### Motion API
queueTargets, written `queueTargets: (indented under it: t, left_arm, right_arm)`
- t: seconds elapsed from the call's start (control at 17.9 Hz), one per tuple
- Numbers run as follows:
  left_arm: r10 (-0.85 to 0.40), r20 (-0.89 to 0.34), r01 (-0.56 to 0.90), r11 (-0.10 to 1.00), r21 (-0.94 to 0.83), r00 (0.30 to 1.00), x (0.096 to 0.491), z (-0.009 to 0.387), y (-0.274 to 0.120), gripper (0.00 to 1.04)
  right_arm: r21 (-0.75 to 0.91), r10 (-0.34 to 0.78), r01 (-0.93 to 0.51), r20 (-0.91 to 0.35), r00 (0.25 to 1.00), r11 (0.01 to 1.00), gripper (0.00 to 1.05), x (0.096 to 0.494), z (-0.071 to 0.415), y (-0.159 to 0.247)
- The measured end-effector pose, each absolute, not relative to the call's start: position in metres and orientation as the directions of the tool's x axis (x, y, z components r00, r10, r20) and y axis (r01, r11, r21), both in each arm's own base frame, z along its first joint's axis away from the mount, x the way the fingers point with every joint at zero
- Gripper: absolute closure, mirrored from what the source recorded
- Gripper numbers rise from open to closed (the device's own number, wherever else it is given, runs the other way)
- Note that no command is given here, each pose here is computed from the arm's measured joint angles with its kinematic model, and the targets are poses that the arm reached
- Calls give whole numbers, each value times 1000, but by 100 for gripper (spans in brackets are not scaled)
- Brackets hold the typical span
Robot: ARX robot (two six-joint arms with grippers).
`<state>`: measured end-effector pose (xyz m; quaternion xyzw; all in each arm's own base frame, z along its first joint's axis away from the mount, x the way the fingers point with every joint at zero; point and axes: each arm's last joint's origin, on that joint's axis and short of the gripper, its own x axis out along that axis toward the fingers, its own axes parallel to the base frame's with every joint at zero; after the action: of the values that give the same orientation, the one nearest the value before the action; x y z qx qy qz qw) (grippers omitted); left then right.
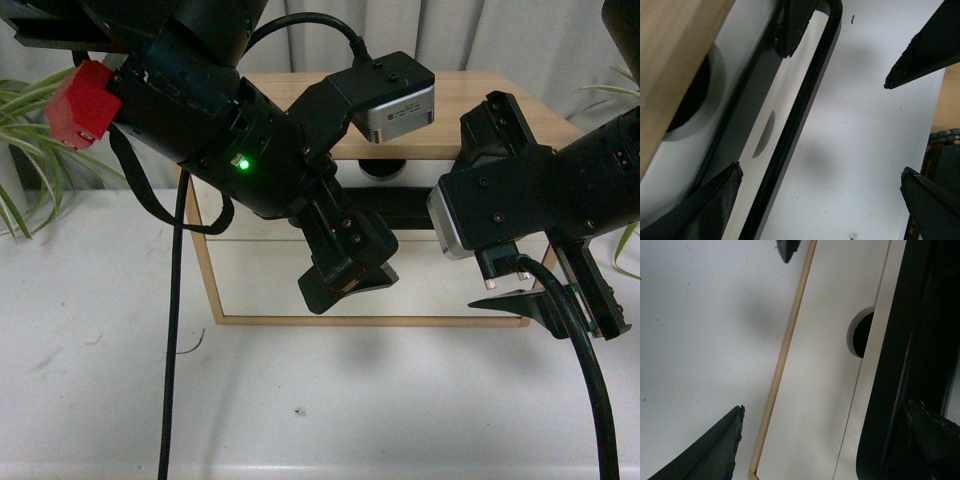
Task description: Pull drawer
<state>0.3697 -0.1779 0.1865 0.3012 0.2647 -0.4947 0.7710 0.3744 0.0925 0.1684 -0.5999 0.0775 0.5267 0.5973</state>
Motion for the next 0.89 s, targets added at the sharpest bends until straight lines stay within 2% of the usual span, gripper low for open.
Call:
queueTargets:
  t: [0.56, 0.89]
  left_arm:
    - [-623, -699, 932, 303, 198, 351, 371, 174, -183, 7]
    - [-635, -698, 942, 271, 200, 331, 359, 166, -185, 7]
  right_arm:
    - [-628, 541, -731, -726, 425, -268, 6, 375, 148, 90]
    - [-593, 539, -774, -736, 409, -223, 6, 361, 145, 85]
